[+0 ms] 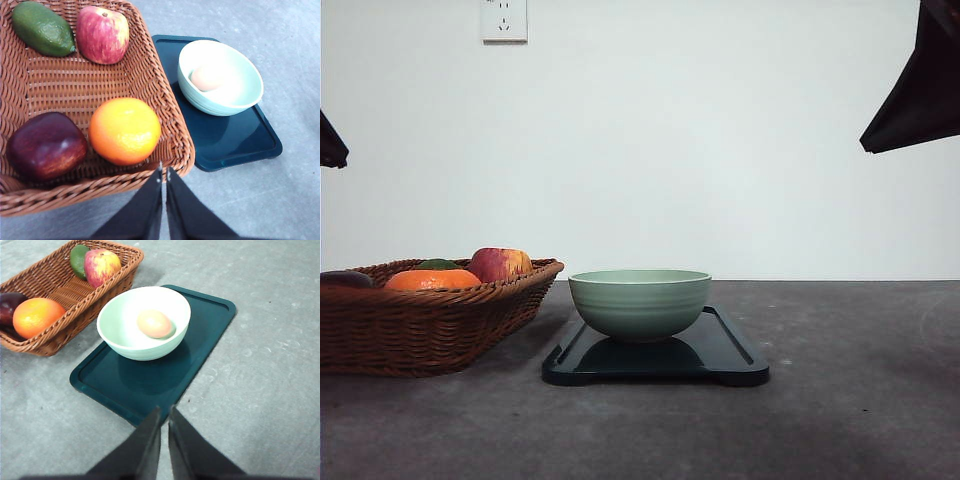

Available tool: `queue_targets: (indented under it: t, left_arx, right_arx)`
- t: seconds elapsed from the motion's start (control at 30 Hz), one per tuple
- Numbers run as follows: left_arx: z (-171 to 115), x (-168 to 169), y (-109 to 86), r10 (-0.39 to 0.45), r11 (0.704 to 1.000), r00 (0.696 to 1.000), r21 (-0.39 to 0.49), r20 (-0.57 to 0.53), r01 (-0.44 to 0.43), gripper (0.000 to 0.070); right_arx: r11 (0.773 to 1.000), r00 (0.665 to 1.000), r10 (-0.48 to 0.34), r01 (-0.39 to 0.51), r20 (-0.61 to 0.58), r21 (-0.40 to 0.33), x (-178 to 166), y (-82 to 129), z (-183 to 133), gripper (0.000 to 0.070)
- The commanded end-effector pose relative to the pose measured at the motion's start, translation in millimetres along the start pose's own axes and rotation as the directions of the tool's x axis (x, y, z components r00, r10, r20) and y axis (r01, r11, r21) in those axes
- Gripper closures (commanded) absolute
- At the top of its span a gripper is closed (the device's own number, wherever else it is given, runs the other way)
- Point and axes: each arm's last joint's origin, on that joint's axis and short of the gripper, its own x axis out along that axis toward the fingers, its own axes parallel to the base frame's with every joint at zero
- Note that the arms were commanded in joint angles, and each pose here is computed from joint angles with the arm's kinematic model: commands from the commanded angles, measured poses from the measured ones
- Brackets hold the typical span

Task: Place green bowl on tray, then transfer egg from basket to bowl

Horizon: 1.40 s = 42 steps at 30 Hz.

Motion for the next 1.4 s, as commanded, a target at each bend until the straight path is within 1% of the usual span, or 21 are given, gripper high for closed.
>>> queue_targets:
  t: [0.0,0.1,0.17,0.33,0.47,0.63,0.7,0.87,1.37]
  left_arx:
    - [2.3,-4.1,1.1,0.003,0.999,0.999,0.045,0.049,-0.005,0.0700]
    - [-1.6,-9.7,10.5,0.030,0.998,0.988,0.046,0.154,-0.038,0.0700]
    - [-8.2,-12.6,19.2,0.066,0.996,0.972,0.038,0.226,-0.076,0.0700]
    - [-32.1,-16.4,40.3,0.174,0.981,0.917,0.018,0.359,-0.193,0.0700]
    - [-52.4,-13.5,53.5,0.244,0.964,0.877,-0.001,0.414,-0.267,0.0700]
    - [-71.7,-7.6,64.9,0.303,0.946,0.849,-0.027,0.433,-0.324,0.0700]
    - [-77.8,-4.8,67.9,0.314,0.941,0.844,-0.023,0.435,-0.338,0.0700]
    - [-88.9,4.1,73.0,0.324,0.938,0.856,-0.021,0.402,-0.345,0.0700]
    - [-89.4,4.3,73.0,0.325,0.938,0.858,-0.022,0.397,-0.345,0.0700]
  right_arx:
    - [1.000,1.000,0.005,-0.005,0.008,-0.011,0.6,0.8,1.3,0.0681]
    - [1.000,1.000,0.005,-0.005,0.007,-0.011,0.7,0.9,1.3,0.0681]
    - [1.000,1.000,0.005,-0.004,0.008,-0.011,0.6,0.9,1.3,0.0681]
    - [1.000,1.000,0.005,-0.005,0.008,-0.011,0.6,0.9,1.3,0.0681]
    - [1.000,1.000,0.005,-0.005,0.008,-0.011,0.6,0.9,1.3,0.0681]
    - [1.000,1.000,0.005,-0.005,0.008,-0.011,0.6,0.9,1.3,0.0681]
    - [1.000,1.000,0.005,-0.005,0.008,-0.011,0.7,0.9,1.3,0.0681]
    - [1.000,1.000,0.005,-0.005,0.010,-0.012,0.6,0.9,1.5,0.0681]
    - [1.000,1.000,0.006,-0.005,0.015,-0.012,0.6,0.9,2.0,0.0681]
